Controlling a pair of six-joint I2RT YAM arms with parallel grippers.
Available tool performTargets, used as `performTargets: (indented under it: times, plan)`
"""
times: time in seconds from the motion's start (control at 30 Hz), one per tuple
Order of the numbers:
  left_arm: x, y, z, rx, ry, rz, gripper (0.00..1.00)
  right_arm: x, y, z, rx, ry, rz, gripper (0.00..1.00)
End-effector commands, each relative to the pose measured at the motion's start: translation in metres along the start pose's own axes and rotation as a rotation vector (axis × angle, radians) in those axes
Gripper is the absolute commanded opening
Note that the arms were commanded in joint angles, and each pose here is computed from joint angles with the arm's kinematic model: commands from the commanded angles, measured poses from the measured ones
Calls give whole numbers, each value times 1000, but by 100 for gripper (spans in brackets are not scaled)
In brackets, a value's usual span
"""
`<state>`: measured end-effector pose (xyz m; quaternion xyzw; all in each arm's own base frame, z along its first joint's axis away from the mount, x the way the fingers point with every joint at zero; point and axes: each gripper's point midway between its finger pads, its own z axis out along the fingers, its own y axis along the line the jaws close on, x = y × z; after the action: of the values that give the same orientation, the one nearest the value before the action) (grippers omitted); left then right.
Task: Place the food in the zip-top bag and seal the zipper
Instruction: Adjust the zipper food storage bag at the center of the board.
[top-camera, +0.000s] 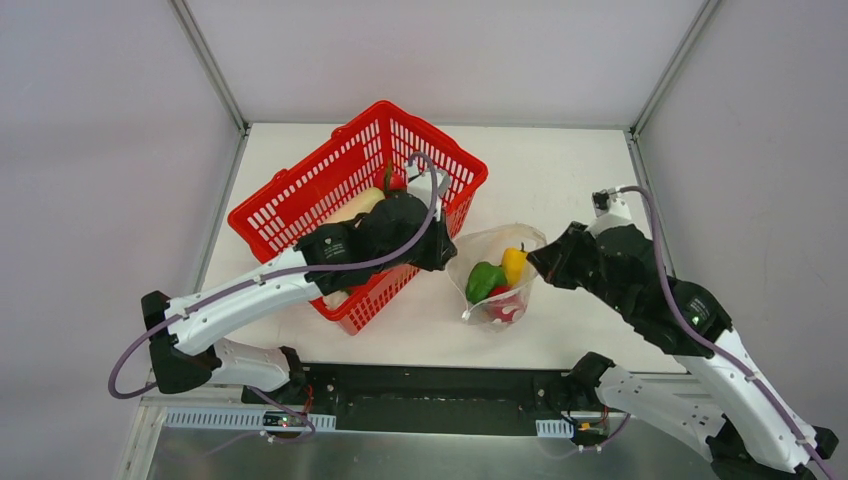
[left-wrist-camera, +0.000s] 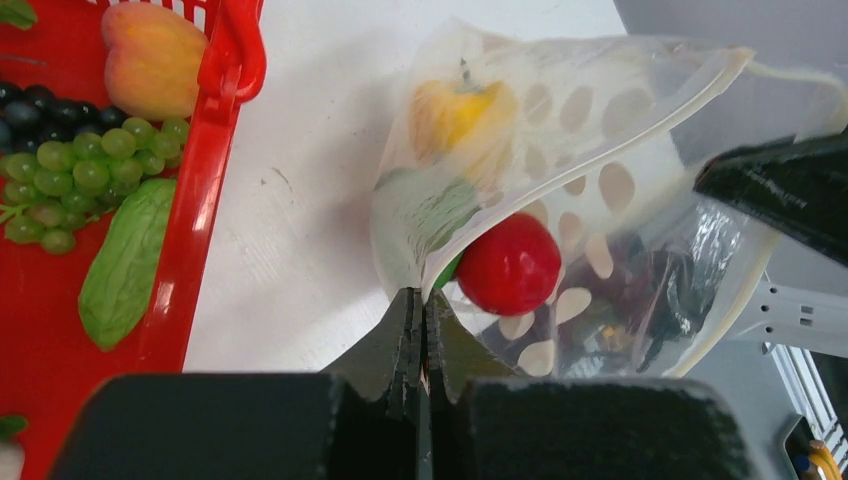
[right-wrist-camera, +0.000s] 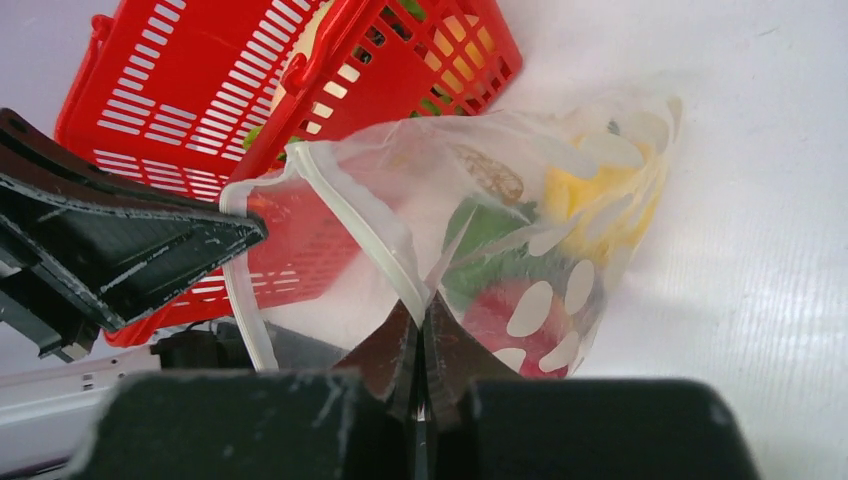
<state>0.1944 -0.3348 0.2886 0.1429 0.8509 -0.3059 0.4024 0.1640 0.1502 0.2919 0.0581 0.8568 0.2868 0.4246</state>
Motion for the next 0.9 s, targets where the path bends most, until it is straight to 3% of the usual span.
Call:
performTargets:
  times: [0.0,0.07,0.13,0.3,0.5,0.7,0.87]
  plan:
    - [16,7,9,-8,33,-58,0,-13,4,12,31,-14,-122,0]
    - [31,10,21,-26,79,-55,0,-7,1,21,63,20,-147,0]
    - [36,11,27,-38,102,-50,9,-4,-4,29,94,35,-165,0]
    - [26,10,24,-42,89,-1,46,-1,1,37,73,44,-166,0]
    - [-2,9,-3,-19,10,76,80,4,8,45,37,55,-154,0]
    - [-21,19,-41,-12,-84,139,98,11,6,50,34,70,-148,0]
    - [-33,47,-71,-92,-168,202,99,17,11,52,-1,87,-128,0]
